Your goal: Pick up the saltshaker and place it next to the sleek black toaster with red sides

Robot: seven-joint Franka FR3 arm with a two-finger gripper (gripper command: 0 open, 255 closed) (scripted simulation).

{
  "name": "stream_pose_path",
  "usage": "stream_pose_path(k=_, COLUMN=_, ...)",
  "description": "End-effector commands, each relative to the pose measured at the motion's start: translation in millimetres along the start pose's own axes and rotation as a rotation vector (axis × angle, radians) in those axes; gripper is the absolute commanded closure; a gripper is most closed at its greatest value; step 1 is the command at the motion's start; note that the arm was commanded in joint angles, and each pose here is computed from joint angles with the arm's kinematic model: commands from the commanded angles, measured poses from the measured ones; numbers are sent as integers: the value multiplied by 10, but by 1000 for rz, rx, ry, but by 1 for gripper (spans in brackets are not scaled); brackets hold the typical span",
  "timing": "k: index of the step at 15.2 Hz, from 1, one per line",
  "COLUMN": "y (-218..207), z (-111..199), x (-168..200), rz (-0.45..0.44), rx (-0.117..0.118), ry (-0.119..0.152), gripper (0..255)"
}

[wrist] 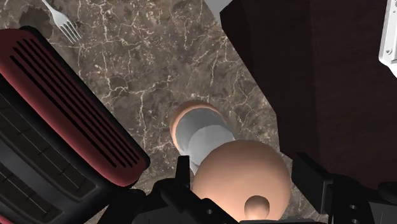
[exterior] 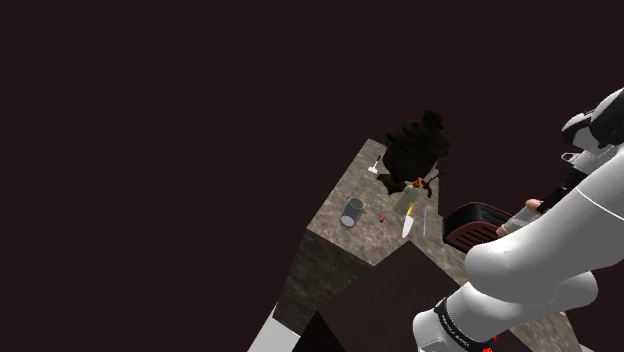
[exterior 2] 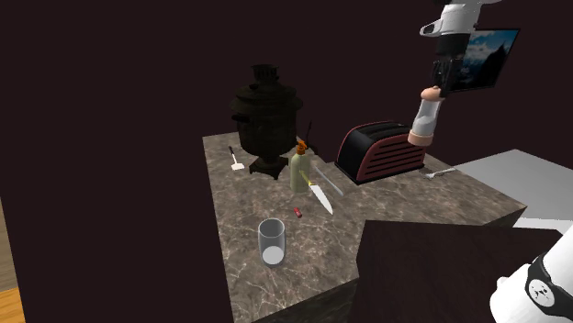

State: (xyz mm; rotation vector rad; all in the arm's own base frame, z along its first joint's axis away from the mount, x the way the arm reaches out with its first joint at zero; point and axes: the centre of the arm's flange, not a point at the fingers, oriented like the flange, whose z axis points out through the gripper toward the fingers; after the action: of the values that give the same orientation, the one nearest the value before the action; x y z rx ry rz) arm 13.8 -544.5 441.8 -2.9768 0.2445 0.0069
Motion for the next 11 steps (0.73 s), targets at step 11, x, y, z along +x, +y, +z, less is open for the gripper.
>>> stream_pose_path(k=11, y=375, z=247, x=-671, rz=-3, rx=-1, ry=0, gripper=255)
